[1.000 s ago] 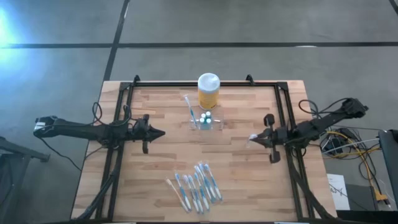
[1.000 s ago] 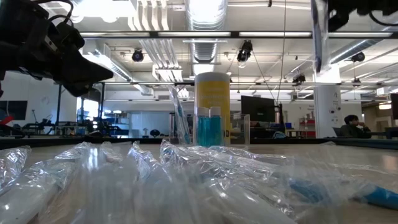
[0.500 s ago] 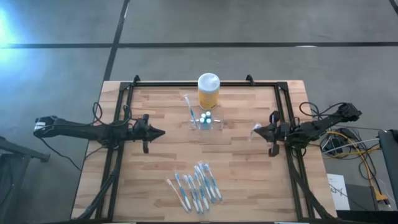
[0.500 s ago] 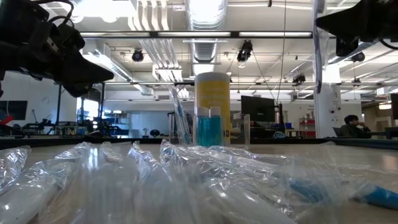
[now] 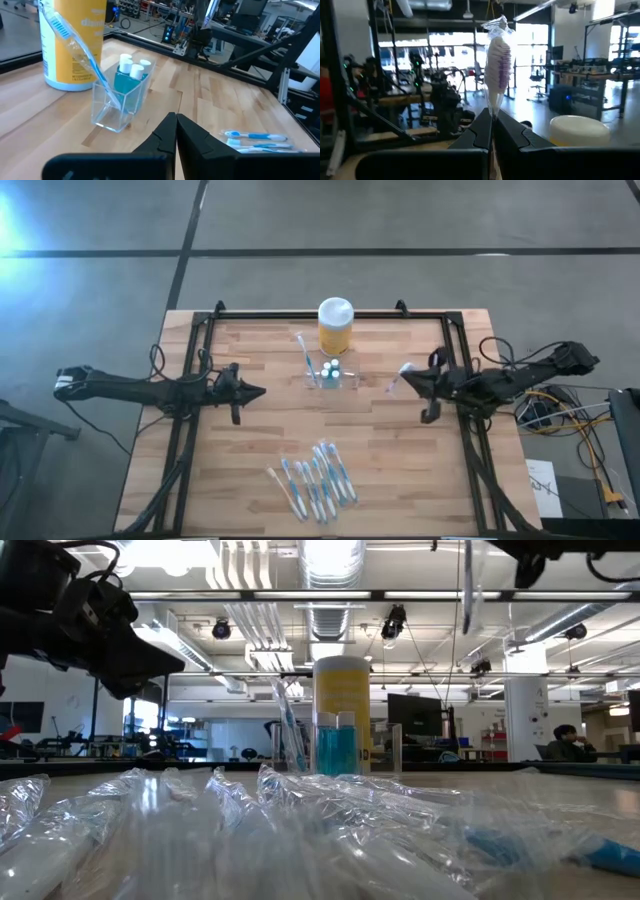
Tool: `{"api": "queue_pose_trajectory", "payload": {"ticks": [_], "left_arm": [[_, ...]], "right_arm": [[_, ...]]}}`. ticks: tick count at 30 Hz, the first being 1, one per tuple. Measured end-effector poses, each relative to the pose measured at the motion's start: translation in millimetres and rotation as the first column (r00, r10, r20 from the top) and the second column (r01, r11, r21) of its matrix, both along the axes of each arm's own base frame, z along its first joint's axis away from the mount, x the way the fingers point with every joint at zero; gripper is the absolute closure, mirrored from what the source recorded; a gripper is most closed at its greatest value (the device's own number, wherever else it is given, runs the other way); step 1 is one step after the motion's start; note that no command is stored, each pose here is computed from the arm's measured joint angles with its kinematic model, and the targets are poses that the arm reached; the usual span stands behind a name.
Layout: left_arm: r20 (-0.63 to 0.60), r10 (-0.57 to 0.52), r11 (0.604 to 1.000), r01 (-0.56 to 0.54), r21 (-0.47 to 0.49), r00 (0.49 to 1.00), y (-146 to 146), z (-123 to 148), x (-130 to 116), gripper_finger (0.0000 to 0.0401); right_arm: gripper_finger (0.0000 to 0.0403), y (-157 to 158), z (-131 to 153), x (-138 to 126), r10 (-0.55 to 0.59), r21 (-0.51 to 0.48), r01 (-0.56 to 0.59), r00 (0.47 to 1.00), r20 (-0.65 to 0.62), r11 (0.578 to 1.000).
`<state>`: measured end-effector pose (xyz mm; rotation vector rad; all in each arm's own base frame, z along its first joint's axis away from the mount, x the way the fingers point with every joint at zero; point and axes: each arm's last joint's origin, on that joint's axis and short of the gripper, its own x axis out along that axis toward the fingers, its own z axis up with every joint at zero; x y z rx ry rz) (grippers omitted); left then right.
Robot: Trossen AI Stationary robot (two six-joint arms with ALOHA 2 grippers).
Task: Pick & Place toothbrushing station
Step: Put the violet toothbrush into the transparent organizer
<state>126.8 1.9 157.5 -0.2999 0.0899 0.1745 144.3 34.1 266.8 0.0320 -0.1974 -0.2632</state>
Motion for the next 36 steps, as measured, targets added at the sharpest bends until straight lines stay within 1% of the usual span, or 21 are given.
{"api": "queue_pose_trajectory", "payload": {"ticks": [2,5,7,9,14,19,25,27,30,36], "left_arm": [[-0.003,-0.002,1.000,0.002,0.017,1.000,0,0,0,0.0387],[-0.007,-0.005,0.999,0.005,0.043,1.000,0,0,0,0.0387],[-0.008,-0.005,0.999,0.006,0.049,1.000,0,0,0,0.0387],[-0.008,-0.006,0.999,0.006,0.049,1.000,0,0,0,0.0387],[-0.009,-0.007,0.999,0.007,0.050,1.000,0,0,0,0.0388],[-0.010,-0.008,0.999,0.008,0.050,1.000,0,0,0,0.0391],[-0.010,-0.010,0.999,0.010,0.051,1.000,0,0,0,0.0389],[-0.010,-0.010,0.999,0.010,0.051,1.000,0,0,0,0.0390],[-0.010,-0.010,0.999,0.010,0.051,1.000,0,0,0,0.0391],[-0.012,-0.010,0.999,0.010,0.051,1.000,0,-1,0,0.0388]], "right_arm": [[0.0395,1,4,13,-0.001,-0.045,0.001,1.000,-0.006,0.999],[0.0395,-1,10,31,0.026,-0.096,-0.020,0.997,0.066,0.995],[0.0395,-4,9,41,0.043,-0.122,-0.030,0.993,0.108,0.992],[0.0395,-11,3,51,0.031,-0.127,-0.016,0.993,0.117,0.992],[0.0395,-33,-23,69,-0.066,-0.066,0.072,0.994,0.082,0.995],[0.0395,-51,-49,79,-0.134,0.008,0.133,0.987,0.086,0.991],[0.0395,-61,-73,91,-0.168,0.022,0.167,0.984,0.066,0.986],[0.0395,-63,-82,95,-0.188,0.028,0.187,0.981,0.040,0.982],[0.0395,-66,-95,100,-0.251,0.049,0.251,0.968,0.001,0.967],[0.0395,-72,-115,112,-0.289,0.070,0.292,0.956,-0.056,0.954]]}}
